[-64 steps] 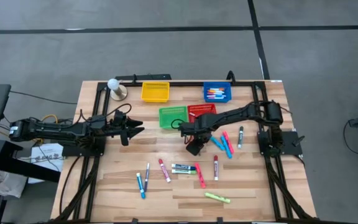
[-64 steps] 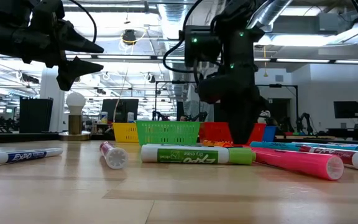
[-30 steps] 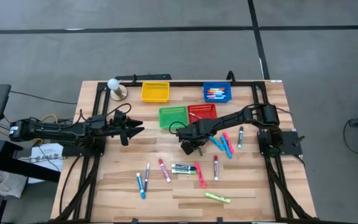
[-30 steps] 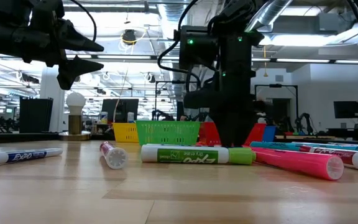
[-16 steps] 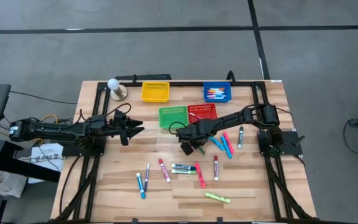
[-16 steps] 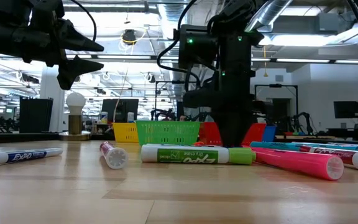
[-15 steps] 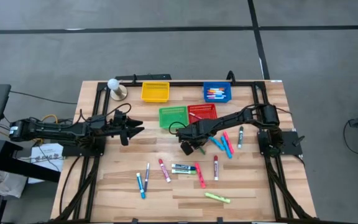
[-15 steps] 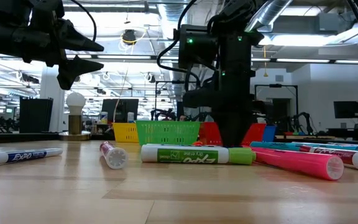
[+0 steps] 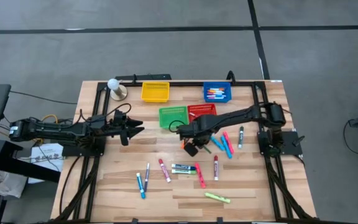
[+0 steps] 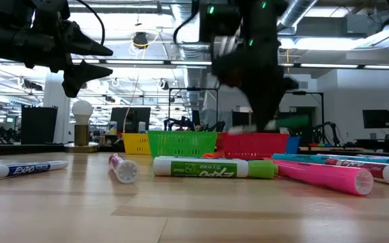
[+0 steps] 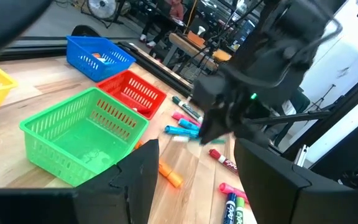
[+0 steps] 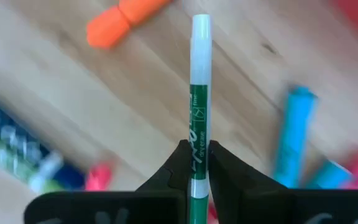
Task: Pick & Place Markers
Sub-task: Put the small green marker pen into the red bin
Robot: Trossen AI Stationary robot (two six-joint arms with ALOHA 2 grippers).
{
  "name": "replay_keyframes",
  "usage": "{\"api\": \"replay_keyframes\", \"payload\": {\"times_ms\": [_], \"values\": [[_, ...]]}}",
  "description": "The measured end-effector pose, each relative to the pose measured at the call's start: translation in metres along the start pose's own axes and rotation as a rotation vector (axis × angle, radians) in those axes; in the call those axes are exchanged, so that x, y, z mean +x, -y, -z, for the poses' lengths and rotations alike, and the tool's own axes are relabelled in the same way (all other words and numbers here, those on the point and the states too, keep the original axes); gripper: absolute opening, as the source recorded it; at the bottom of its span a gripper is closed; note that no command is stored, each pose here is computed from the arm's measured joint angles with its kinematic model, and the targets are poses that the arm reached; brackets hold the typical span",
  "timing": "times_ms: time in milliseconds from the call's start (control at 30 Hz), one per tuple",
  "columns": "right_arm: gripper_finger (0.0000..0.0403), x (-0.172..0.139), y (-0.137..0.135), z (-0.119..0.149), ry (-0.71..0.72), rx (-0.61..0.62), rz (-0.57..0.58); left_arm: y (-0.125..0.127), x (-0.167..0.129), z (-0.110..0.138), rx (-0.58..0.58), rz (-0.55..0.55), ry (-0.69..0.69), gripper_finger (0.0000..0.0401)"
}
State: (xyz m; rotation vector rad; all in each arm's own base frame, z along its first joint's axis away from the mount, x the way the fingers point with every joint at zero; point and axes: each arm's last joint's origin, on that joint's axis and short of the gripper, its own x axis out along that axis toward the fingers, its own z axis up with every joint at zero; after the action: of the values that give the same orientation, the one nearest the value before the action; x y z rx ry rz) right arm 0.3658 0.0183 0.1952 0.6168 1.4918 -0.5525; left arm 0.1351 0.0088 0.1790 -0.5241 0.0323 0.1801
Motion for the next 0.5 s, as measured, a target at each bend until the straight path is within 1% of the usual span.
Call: {"api": "replay_keyframes", "payload": {"times_ms": [100, 200, 333, 500], "values": [[0.0020, -0.029, 0.003, 0.007, 0.011, -0.052, -0.011, 0.000, 0.000, 0.000, 0.001, -0.002, -0.004, 0.0209], [0.0023, -0.059, 0.011, 0.015, 0.041, -0.092, -0.034, 0.000, 0.000, 0.001, 0.001, -0.003, -0.006, 0.0209], [0.0031, -0.098, 0.026, 0.023, 0.127, -0.110, -0.101, 0.000, 0.000, 0.000, 0.001, -0.002, -0.004, 0.0209], [0.0023, -0.136, 0.047, 0.034, 0.238, -0.200, -0.168, 0.000, 0.001, 0.000, 0.001, -0.002, -0.003, 0.0209]]}}
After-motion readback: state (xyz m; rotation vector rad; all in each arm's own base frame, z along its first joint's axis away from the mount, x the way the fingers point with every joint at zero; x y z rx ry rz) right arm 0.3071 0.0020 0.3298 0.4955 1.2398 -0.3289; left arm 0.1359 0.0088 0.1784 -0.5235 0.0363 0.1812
